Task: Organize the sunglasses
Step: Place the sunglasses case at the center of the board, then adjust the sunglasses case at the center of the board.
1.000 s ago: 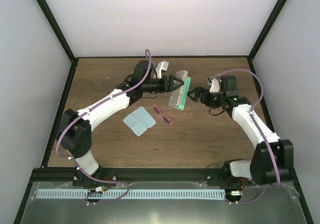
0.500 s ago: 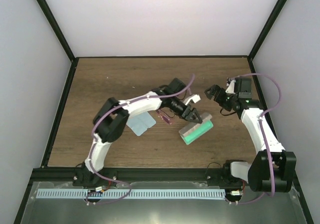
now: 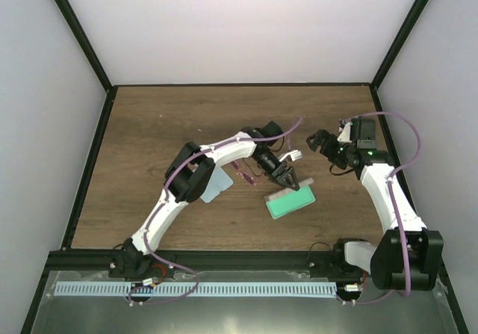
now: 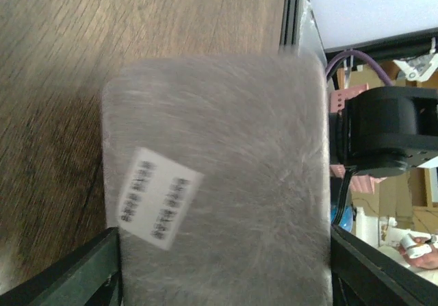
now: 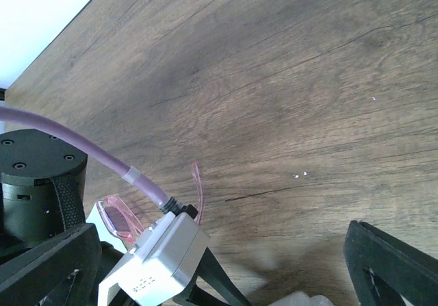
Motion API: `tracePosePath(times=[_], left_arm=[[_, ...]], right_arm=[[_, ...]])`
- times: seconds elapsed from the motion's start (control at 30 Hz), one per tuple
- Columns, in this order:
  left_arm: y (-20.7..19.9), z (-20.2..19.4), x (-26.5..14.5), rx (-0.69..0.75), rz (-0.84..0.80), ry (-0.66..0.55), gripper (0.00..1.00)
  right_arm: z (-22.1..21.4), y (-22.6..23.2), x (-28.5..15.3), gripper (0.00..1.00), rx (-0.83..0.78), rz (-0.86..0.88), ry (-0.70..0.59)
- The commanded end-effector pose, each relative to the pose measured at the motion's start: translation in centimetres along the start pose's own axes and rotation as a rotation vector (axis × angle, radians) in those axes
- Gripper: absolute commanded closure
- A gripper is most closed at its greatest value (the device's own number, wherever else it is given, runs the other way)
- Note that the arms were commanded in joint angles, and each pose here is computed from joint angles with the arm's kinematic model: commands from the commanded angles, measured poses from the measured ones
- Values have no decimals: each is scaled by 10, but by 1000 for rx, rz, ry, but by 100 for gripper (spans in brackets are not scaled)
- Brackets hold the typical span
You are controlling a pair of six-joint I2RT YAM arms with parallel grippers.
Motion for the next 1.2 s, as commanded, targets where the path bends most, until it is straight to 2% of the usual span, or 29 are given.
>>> tracePosePath(times=[0.0,0.17,0.3,0.4,0.47,0.57,0.67,0.73,0.8,0.97,1.1,1.17], left_arm=[[-6,-2,-4,57,18,16,20],[-29,11,-17,107,32,-22,8],[-37,13,-21,112,33,-24,7],[-44,20,-30,133,92,-42,5],[-57,35,-42,172,141,-92,0],[-75,55,-59,205,179,-167,0],[-77,63,-65,202,189,-184,0],[-79,65,-69,204,211,-192,0],[-83,68,-78,206,258,-223,0],[-84,82,-123,149,422,-404,0],[-90,89,-144,150,508,-487,0],[-90,89,-148,138,533,-498,0]], right_arm=[[1,-2,-9,0,-21,-20,-29],[-3,-6,-9,0,-16,-26,-25],[-5,-5,-13,0,-23,-25,-30],[-9,-8,-18,1,-23,-44,-29],[-15,-11,-22,2,-4,-37,-22],[-25,-12,-27,2,16,-10,-13],[-31,-15,-25,3,25,-4,11],[-34,-15,-26,11,27,-1,28],[-43,-19,-25,23,54,-12,69],[-76,-33,-28,63,148,3,144],[-101,-40,-26,74,230,66,207],[-114,-46,-19,76,274,94,262]])
Point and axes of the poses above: each gripper's point midway between its finger pads, its own x axis out along the fingers, its own y axis along the line the jaws close on, z = x × y, the point moved 5 cm from there along -x, back along the fingers, and after that the axes turned 9 degrees about x, right-handed, at the moved point
